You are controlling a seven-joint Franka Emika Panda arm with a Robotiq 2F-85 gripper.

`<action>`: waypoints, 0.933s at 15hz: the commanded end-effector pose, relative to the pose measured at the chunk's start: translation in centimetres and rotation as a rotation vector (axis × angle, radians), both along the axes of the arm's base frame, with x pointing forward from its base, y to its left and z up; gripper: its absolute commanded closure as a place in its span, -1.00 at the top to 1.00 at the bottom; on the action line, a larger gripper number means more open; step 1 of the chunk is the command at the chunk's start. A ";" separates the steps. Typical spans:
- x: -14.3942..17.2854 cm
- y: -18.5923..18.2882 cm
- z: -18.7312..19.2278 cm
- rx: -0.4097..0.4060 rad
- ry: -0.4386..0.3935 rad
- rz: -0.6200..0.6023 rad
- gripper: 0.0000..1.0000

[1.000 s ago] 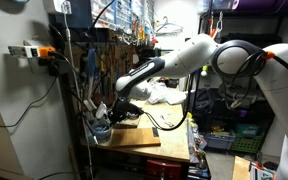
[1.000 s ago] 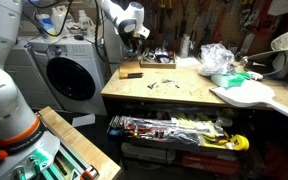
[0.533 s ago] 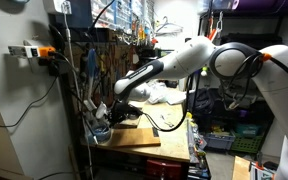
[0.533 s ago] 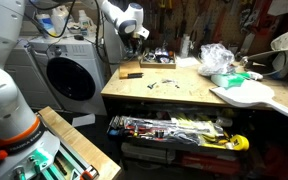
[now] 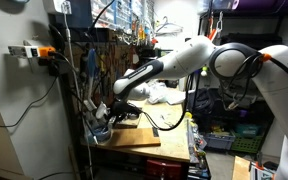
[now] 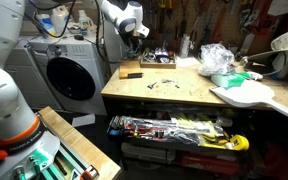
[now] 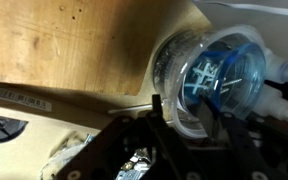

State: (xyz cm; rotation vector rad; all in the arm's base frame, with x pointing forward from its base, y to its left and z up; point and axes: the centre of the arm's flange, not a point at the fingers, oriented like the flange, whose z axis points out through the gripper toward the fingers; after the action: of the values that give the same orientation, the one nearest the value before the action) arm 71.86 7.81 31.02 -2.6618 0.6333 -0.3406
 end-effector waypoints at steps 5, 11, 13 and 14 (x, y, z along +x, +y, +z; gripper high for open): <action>-0.9 -2.9 2.1 -0.026 0.031 0.000 1.00; -2.8 -5.1 3.5 -0.084 0.123 0.108 1.00; -4.6 -5.7 5.2 -0.112 0.122 0.219 1.00; -5.9 -6.1 6.4 -0.122 0.114 0.272 1.00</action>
State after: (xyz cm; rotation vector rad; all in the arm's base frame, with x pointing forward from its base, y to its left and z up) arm 70.20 3.01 34.45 -2.7939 0.4837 -0.1852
